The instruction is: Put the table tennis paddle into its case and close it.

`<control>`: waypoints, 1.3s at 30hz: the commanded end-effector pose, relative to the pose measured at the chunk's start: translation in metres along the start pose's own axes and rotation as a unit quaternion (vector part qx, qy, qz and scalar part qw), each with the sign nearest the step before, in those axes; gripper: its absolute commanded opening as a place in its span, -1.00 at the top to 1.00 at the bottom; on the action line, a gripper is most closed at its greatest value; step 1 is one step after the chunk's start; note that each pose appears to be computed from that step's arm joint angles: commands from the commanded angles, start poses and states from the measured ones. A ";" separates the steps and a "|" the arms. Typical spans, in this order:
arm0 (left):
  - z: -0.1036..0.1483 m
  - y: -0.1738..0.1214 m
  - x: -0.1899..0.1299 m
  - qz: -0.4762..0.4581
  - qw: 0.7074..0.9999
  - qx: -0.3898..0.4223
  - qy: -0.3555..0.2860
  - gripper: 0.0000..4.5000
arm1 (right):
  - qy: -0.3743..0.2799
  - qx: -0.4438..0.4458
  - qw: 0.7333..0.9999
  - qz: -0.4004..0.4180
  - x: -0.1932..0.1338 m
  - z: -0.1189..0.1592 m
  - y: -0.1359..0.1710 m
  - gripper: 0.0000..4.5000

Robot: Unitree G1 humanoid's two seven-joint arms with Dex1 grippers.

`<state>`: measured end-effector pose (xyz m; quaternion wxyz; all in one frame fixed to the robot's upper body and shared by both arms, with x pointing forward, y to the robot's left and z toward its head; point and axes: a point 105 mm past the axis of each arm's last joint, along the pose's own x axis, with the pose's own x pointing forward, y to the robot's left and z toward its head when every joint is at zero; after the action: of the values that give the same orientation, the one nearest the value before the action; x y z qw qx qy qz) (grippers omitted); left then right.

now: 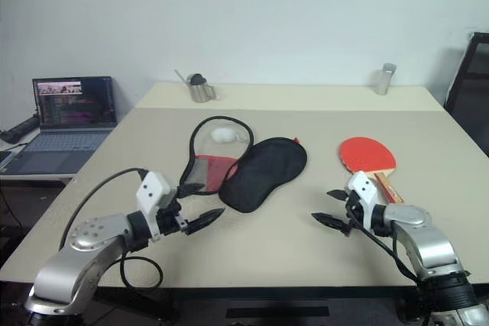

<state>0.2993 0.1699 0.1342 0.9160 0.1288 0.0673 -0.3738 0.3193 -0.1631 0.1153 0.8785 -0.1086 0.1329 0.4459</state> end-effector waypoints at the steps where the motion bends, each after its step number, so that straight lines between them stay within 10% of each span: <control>1: 0.003 -0.001 0.003 -0.006 1.000 0.012 -0.016 -1.00 | -0.007 -0.017 1.000 -0.010 -0.010 0.013 -0.003 -0.96; 14: 0.040 0.029 0.005 -0.059 0.994 -0.017 -0.092 -1.00 | -0.048 0.064 0.995 -0.054 0.016 0.051 0.008 -0.96; 39: 0.035 0.077 -0.037 -0.056 0.998 0.014 0.011 -1.00 | -0.032 0.200 0.978 -0.045 0.152 0.065 0.047 -0.96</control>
<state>0.3289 0.2337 0.1731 0.8888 0.1199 0.1038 -0.4300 0.3772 -0.0142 0.1095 0.9095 0.0770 0.2083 0.3515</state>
